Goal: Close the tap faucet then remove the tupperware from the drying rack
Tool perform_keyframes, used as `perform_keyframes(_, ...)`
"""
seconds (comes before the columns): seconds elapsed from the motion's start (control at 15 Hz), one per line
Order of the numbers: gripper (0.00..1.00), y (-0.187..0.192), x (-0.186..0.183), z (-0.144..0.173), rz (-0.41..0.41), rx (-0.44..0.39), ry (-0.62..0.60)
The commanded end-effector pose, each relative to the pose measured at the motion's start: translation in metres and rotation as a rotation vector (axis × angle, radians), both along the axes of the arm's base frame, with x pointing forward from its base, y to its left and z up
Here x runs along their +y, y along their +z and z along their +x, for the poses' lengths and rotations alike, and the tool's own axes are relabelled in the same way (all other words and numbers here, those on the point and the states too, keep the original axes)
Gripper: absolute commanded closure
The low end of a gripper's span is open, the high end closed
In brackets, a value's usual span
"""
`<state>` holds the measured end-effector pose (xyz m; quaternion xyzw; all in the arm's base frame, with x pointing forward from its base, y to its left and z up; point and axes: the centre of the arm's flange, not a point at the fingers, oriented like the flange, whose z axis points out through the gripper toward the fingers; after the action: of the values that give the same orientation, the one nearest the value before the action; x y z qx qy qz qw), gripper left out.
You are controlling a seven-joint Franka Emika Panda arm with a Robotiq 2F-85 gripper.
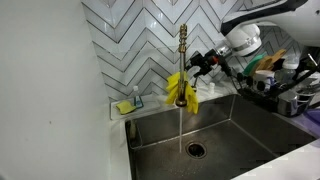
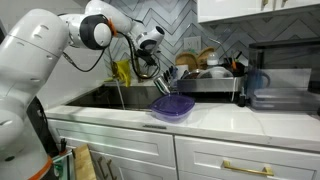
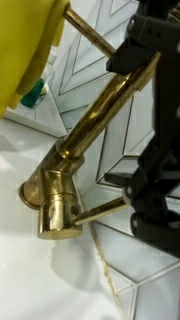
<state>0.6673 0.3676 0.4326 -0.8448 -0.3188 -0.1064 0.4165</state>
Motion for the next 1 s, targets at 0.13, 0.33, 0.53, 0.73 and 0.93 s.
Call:
perform_keyframes(0.13, 0.00, 0.025, -0.002, 0.010, 0.035, -0.029, -0.012)
perform_keyframes(0.33, 0.00, 0.043, -0.010, 0.017, 0.049, -0.067, -0.035)
perform_keyframes(0.53, 0.00, 0.044, -0.017, 0.020, -0.025, -0.057, -0.057)
perform_keyframes(0.73, 0.00, 0.037, -0.017, 0.023, -0.050, -0.025, -0.061)
perform_keyframes(0.93, 0.00, 0.027, -0.013, 0.021, -0.076, 0.018, -0.042)
